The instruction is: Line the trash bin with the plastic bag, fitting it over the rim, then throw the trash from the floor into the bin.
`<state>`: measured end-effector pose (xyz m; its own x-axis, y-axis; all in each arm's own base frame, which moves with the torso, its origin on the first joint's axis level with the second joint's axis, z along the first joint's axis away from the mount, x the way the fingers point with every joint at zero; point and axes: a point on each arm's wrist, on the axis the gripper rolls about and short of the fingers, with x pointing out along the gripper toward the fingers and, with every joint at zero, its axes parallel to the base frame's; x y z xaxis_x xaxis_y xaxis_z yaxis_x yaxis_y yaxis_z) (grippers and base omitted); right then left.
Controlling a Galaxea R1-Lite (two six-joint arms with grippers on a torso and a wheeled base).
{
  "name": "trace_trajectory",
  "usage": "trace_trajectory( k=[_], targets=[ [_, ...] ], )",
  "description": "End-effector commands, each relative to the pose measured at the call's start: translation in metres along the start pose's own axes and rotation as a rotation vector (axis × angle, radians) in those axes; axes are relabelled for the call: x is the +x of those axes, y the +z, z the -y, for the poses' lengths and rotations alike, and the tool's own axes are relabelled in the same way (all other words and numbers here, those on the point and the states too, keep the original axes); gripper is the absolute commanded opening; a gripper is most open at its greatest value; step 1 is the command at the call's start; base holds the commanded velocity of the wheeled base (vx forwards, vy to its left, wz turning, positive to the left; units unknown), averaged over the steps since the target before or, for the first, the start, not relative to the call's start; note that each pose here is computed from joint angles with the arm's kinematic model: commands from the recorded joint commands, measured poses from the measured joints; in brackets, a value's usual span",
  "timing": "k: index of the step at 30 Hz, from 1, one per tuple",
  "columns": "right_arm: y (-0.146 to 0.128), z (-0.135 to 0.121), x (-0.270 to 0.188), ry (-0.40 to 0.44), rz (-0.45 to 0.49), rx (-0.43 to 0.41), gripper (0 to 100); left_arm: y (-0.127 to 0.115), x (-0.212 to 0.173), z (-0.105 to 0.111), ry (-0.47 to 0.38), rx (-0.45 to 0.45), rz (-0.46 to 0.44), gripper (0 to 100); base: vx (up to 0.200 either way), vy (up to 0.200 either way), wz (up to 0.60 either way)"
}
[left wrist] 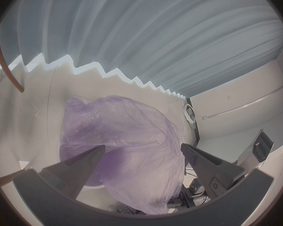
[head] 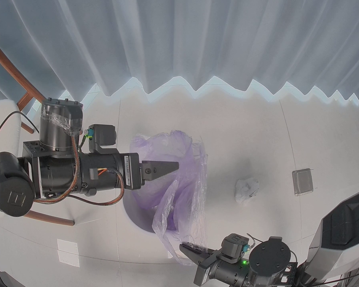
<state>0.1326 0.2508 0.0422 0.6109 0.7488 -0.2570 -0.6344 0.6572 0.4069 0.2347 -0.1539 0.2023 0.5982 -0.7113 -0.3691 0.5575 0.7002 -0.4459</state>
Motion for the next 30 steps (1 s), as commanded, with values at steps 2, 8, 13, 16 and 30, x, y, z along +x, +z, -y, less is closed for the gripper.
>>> trace_trajectory(
  k=[2,8,13,16,30],
  targets=[
    [0.001,-0.001,0.0,0.006,0.009,0.003,0,0.004,0.0,0.0,0.0,0.006,0.013,100,0.0,0.0,0.0],
    [0.0,-0.001,0.0,0.008,0.008,0.002,0,0.008,0.01,-0.002,-0.002,0.006,0.009,100,0.0,0.0,0.0],
    [0.0,-0.002,0.0,0.009,0.006,0.001,0,0.009,0.021,0.0,-0.011,0.009,-0.002,100,0.0,0.0,0.0],
    [0.0,-0.002,0.0,0.01,0.008,0.001,0,0.009,0.032,0.001,-0.021,0.013,-0.013,100,0.0,0.0,0.0],
    [0.0,-0.002,0.0,0.009,0.006,0.003,0,0.004,0.05,0.001,-0.018,0.012,-0.047,0,0.0,0.0,0.0]
  ],
)
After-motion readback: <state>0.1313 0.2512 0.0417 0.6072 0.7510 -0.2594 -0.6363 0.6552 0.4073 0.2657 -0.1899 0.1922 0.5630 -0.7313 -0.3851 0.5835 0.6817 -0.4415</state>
